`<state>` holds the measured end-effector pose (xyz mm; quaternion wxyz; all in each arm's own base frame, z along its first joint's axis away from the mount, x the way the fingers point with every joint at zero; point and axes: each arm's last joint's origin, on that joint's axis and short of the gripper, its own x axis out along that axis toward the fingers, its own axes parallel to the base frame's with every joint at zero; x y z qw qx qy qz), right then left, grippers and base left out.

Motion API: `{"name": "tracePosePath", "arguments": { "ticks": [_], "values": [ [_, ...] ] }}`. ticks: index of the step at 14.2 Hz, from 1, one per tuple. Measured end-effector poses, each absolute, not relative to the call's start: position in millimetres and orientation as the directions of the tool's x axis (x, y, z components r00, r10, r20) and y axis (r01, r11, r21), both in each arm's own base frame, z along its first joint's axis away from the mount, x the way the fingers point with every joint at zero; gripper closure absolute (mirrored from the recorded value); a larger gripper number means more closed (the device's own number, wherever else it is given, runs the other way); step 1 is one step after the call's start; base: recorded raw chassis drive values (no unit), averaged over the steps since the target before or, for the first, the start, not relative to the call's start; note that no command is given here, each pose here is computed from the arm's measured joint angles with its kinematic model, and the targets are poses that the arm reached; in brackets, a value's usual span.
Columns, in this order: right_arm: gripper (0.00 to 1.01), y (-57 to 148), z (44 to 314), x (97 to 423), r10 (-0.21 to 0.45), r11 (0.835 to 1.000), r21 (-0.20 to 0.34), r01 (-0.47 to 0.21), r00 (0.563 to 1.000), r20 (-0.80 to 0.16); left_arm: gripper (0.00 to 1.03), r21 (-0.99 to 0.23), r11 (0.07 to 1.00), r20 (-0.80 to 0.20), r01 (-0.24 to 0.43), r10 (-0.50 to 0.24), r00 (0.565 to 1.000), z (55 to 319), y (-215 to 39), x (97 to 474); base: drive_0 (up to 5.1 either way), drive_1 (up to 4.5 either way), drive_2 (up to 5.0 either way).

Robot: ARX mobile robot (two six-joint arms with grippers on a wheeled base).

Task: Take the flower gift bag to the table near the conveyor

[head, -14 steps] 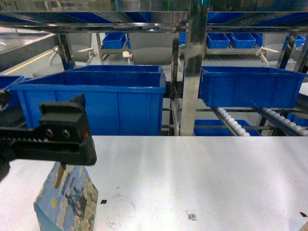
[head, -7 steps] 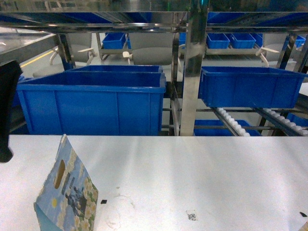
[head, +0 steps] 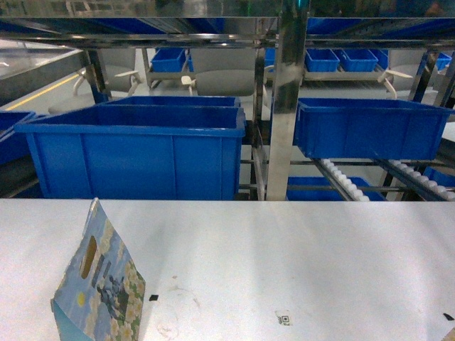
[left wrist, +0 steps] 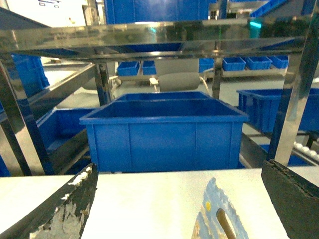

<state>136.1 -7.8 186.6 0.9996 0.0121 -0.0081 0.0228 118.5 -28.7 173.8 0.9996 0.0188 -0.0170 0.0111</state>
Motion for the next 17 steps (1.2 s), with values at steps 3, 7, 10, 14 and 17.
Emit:
{"name": "tracePosePath", "arguments": {
  "ticks": [3,7,10,14,17],
  "values": [
    [0.16,-1.6,184.5,134.1,0.008,1.0,0.018,-0.008,1.0,-0.021,0.09,0.032,0.999,0.016,-0.012,0.011,1.0,173.7,-27.9,118.0,0.0,0.0,0.0],
    [0.52,0.5,182.8,126.2,0.006,1.0,0.006,-0.007,1.0,0.004,0.45,0.004,1.0,0.018,-0.008,0.008,1.0,171.9,-17.0,113.7,0.0,0.0,0.0],
    [0.82,0.5,176.3,121.3,0.007,1.0,0.006,-0.007,1.0,-0.007,0.74,0.004,1.0,0.015,-0.003,0.003,1.0,171.4,-11.7,110.7,0.0,0.0,0.0],
    [0.99,0.5,170.7,114.8,0.006,1.0,0.001,-0.006,1.0,0.01,1.01,0.0,1.0,-0.036,0.004,-0.004,0.999,164.5,-0.3,99.2,0.0,0.0,0.0],
    [0.99,0.0,167.0,97.2,0.001,1.0,0.0,-0.001,1.0,0.001,1.01,0.0,1.0,0.001,0.0,0.0,1.0,167.5,0.0,97.4,0.0,0.0,0.0]
  ]
}}
